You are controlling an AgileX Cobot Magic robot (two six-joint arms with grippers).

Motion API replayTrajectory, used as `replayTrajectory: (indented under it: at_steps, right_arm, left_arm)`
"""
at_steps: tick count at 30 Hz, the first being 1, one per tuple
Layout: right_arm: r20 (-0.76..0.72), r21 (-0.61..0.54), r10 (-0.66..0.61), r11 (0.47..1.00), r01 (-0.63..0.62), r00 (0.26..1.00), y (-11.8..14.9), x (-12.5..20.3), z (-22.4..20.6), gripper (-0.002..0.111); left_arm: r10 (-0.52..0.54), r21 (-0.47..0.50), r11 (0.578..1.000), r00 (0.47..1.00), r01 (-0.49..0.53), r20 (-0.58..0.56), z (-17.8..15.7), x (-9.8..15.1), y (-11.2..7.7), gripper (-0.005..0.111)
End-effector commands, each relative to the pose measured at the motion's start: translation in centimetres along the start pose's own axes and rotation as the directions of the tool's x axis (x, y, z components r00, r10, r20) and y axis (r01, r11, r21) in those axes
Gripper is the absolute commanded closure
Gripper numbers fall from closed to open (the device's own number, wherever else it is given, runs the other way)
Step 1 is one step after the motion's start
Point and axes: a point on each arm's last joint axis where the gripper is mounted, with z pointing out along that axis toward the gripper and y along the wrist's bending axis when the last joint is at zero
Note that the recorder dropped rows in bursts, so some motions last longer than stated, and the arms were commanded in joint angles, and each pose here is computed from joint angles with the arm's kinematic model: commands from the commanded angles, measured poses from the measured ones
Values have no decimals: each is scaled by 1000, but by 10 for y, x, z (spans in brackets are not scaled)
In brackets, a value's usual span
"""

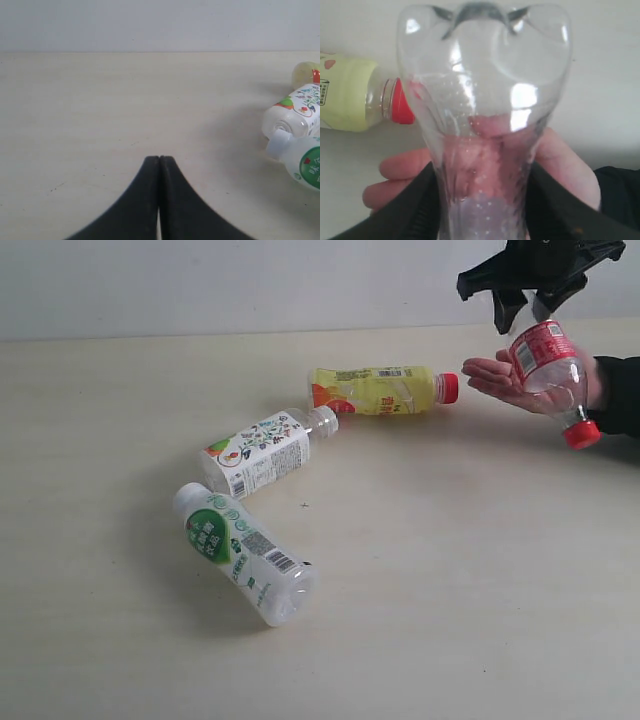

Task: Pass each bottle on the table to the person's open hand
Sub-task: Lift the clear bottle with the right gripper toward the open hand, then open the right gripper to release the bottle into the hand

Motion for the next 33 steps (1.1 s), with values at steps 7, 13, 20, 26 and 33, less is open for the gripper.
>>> replayTrajectory:
  at_steps: [7, 13, 20, 26, 33]
  right_arm:
    - [4, 14, 18, 1000, -18, 1000, 0, -4, 23, 107]
    - [42, 12, 16, 1000, -17, 999, 1, -8, 26, 77]
    - [76, 10, 16, 1000, -17, 997, 1, -11, 26, 39]
    - [76, 29, 4, 1000, -6, 997, -1, -11, 26, 31]
    - [70, 67, -14, 998, 10, 997, -4, -11, 25, 11]
  left_arm:
    - [-4, 8, 1000, 1000, 4, 14, 0, -1, 0, 107]
    - [-4, 8, 1000, 1000, 4, 14, 0, -1, 0, 107]
    - [-4, 8, 1000, 1000, 4, 14, 0, -1, 0, 107]
    - [-4, 8, 1000, 1000, 4, 14, 0, -1, 0, 107]
    - [-4, 8, 1000, 1000, 4, 14, 0, -1, 0, 107]
